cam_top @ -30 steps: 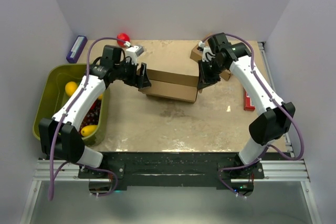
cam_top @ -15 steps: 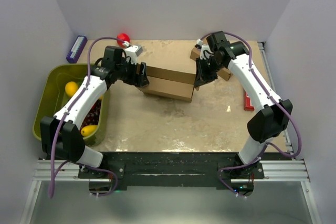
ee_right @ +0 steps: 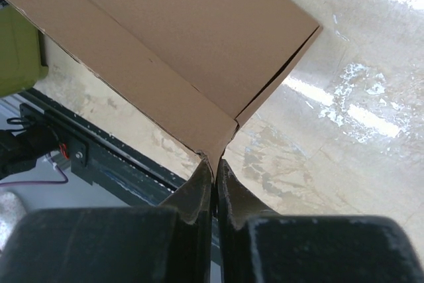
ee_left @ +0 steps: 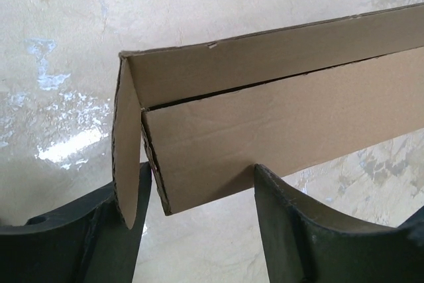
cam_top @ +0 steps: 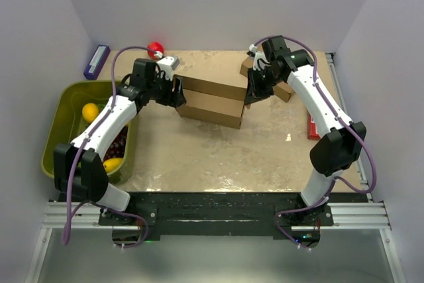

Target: Fold the paper box

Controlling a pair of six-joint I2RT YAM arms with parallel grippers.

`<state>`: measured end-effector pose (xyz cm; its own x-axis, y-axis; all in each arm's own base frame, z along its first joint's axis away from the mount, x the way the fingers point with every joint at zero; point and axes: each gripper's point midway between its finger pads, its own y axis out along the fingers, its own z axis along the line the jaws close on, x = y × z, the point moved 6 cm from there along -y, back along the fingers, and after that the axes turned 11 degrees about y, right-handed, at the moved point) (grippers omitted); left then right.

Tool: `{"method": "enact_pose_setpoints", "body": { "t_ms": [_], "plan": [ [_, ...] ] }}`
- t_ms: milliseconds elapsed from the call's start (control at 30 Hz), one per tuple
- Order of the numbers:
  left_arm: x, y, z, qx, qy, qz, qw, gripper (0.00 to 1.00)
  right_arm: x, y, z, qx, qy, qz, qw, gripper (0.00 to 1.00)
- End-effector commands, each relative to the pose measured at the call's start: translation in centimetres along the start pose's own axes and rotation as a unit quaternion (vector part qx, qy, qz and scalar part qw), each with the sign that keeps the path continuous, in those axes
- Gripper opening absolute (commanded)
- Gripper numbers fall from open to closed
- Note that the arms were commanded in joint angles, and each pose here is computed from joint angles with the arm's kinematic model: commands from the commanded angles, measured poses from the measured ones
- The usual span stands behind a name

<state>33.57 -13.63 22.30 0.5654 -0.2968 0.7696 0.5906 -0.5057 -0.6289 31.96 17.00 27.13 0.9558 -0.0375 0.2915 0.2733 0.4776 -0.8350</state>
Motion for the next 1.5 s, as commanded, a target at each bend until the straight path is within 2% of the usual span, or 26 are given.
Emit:
{"method": "enact_pose_setpoints", "body": {
  "t_ms": [0,67,100,167,200,300,467,567,1033,1233,1367,1467],
  "plan": [
    [0.6,1.4,0.2,-0.006,-0.003,-0.021,1.0,0.63,0.9,-0.2,0.7,0.017,0.001,-0.016,1.0,0.13],
    [0.4,1.8,0.3,-0.008,-0.004,-0.019,1.0,0.6,1.2,-0.2,0.8,0.015,0.003,-0.026,1.0,0.18],
    [0.5,2.0,0.3,-0.01,-0.004,-0.022,1.0,0.59,1.2,-0.2,0.8,0.012,0.004,-0.029,0.999,0.25],
    [0.4,2.4,0.4,-0.013,-0.006,-0.021,1.0,0.56,1.5,-0.4,0.6,0.002,0.007,-0.048,0.999,0.3],
    [0.6,2.5,0.3,-0.017,-0.005,-0.025,1.0,0.54,1.6,-0.4,0.5,-0.002,0.007,-0.053,0.999,0.36],
    [0.7,3.0,0.3,-0.025,-0.008,-0.026,0.999,0.5,2.0,-0.8,0.1,-0.022,0.01,-0.077,0.997,0.46],
    [1.0,3.6,0.4,-0.032,-0.012,-0.027,0.999,0.49,2.5,-1.4,-0.7,-0.06,0.016,-0.116,0.991,0.55],
    [1.2,3.7,0.4,-0.033,-0.013,-0.028,0.999,0.49,2.3,-1.4,-1.0,-0.069,0.013,-0.12,0.99,0.56],
    [2.1,4.0,0.1,-0.052,-0.002,-0.057,0.997,0.45,3.4,-0.2,-1.8,-0.078,0.0,-0.161,0.984,0.44],
    [2.5,4.3,0.1,-0.057,-0.004,-0.07,0.996,0.35,3.9,-0.2,-1.3,-0.06,-0.011,-0.166,0.984,0.26],
    [3.1,4.0,-0.3,-0.074,-0.001,-0.079,0.994,0.21,3.6,-0.3,-0.8,-0.045,-0.02,-0.15,0.987,0.12],
    [3.6,3.3,-1.0,-0.092,-0.004,-0.086,0.992,0.16,3.0,-0.9,-0.4,-0.034,-0.022,-0.135,0.99,0.06]
  ]
}}
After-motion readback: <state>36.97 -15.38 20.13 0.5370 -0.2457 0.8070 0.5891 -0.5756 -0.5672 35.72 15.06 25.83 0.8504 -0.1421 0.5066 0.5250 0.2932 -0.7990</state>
